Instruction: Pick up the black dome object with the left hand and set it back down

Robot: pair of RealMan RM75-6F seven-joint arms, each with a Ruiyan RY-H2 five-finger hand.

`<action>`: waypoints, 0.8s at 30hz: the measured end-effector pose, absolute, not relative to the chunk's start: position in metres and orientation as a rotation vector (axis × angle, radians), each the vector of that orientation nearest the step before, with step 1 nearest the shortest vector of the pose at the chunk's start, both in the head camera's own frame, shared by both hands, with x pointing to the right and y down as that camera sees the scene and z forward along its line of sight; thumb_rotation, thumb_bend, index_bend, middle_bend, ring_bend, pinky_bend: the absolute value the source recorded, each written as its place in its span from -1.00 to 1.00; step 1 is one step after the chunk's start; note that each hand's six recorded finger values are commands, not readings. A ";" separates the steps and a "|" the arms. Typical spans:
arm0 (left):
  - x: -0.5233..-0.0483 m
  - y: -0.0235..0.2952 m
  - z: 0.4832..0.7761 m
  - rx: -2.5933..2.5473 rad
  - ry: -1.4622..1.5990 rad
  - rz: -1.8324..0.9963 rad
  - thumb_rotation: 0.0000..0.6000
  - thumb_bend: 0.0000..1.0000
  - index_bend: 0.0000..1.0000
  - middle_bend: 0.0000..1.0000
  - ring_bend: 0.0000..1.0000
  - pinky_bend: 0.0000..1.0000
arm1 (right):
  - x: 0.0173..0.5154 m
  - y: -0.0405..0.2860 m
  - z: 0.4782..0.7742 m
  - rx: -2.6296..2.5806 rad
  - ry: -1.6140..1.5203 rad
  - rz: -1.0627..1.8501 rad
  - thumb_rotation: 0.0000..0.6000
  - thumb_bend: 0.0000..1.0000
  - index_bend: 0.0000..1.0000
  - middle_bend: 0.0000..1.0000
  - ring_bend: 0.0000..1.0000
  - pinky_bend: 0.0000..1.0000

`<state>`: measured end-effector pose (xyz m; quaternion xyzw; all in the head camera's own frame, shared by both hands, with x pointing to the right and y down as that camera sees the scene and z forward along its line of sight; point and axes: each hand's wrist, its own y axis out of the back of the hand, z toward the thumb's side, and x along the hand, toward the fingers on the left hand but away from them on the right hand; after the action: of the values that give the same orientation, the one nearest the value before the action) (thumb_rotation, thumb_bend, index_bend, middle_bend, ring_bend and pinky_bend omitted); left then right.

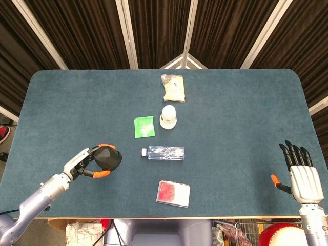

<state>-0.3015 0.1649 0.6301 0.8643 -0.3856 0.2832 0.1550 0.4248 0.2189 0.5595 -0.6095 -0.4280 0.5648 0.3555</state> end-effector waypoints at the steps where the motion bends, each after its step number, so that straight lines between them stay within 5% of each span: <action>1: -0.302 0.163 0.630 2.539 -1.127 0.837 1.00 0.03 -0.05 -0.09 -1.00 -1.00 | 0.425 0.219 0.560 -1.575 -1.106 1.459 1.00 -0.43 -0.91 -0.95 -0.87 -0.98; 8: -0.307 0.148 0.625 3.080 -1.426 1.182 1.00 0.03 -0.05 -0.08 -1.00 -1.00 | 0.425 0.221 0.560 -1.584 -1.108 1.459 1.00 -0.43 -0.91 -0.95 -0.87 -0.98; 16: -0.327 0.143 0.627 3.449 -1.886 1.893 1.00 0.03 -0.04 -0.07 -1.00 -1.00 | 0.425 0.220 0.560 -1.585 -1.110 1.457 1.00 -0.43 -0.91 -0.95 -0.87 -0.98; 24: -0.340 0.148 0.642 3.319 -1.848 1.844 1.00 0.03 -0.04 -0.07 -1.00 -1.00 | 0.426 0.223 0.561 -1.586 -1.110 1.459 1.00 -0.43 -0.91 -0.95 -0.87 -0.98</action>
<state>-0.3403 0.1475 0.6420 0.6739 -0.3751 0.3745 -0.5146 0.4257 0.2228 0.5606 -0.6125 -0.4288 0.5637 0.3512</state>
